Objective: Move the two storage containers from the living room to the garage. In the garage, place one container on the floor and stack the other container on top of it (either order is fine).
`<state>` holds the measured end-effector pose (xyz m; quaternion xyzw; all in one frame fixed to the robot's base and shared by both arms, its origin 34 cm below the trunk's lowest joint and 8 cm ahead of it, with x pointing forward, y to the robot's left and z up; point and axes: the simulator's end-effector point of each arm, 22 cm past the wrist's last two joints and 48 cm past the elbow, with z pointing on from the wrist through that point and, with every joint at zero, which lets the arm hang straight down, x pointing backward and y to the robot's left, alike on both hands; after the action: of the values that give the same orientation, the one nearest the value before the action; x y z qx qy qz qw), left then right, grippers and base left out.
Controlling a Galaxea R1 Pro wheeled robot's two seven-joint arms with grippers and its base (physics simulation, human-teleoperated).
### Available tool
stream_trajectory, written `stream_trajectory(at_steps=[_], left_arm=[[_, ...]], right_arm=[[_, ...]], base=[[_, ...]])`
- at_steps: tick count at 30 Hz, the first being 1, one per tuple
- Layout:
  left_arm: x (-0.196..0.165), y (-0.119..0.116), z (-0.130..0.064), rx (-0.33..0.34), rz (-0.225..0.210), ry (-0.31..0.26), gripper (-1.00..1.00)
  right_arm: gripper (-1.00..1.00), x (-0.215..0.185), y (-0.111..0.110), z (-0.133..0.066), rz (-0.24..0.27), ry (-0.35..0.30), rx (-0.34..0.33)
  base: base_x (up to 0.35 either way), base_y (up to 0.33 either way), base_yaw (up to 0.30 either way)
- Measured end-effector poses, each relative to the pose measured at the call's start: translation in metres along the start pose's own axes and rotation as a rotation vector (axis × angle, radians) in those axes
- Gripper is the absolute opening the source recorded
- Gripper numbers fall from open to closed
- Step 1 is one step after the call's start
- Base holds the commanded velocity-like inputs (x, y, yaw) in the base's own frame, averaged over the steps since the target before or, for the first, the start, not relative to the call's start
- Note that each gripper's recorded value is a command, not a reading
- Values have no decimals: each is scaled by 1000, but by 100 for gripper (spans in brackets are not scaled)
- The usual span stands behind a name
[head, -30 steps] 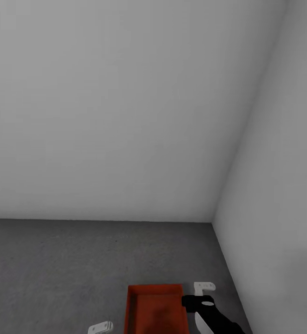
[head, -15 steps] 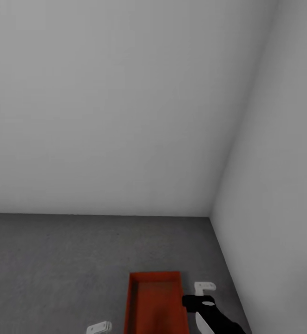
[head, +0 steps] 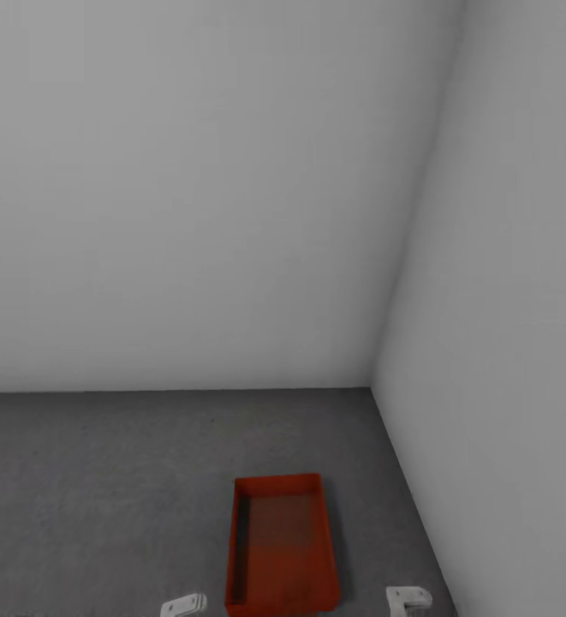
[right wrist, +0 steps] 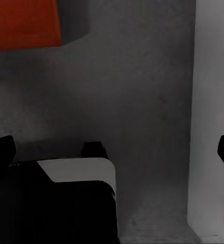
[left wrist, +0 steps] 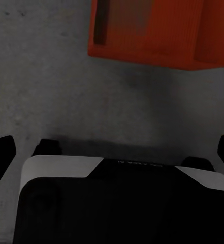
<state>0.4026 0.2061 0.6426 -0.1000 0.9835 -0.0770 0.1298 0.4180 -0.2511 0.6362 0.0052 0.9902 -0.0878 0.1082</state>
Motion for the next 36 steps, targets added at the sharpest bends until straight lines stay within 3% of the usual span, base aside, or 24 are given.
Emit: stream_trajectory(at_steps=[6, 36], left_arm=[[-2, -1, 0, 1, 3, -4, 100], [0, -1, 0, 4, -4, -1, 100]], right_arm=[[100, 14, -4, 1, -1, 29, 10], [100, 9, -3, 1, 0, 17, 7]], base=[[-269, 0, -7], [-334, 13, -18]])
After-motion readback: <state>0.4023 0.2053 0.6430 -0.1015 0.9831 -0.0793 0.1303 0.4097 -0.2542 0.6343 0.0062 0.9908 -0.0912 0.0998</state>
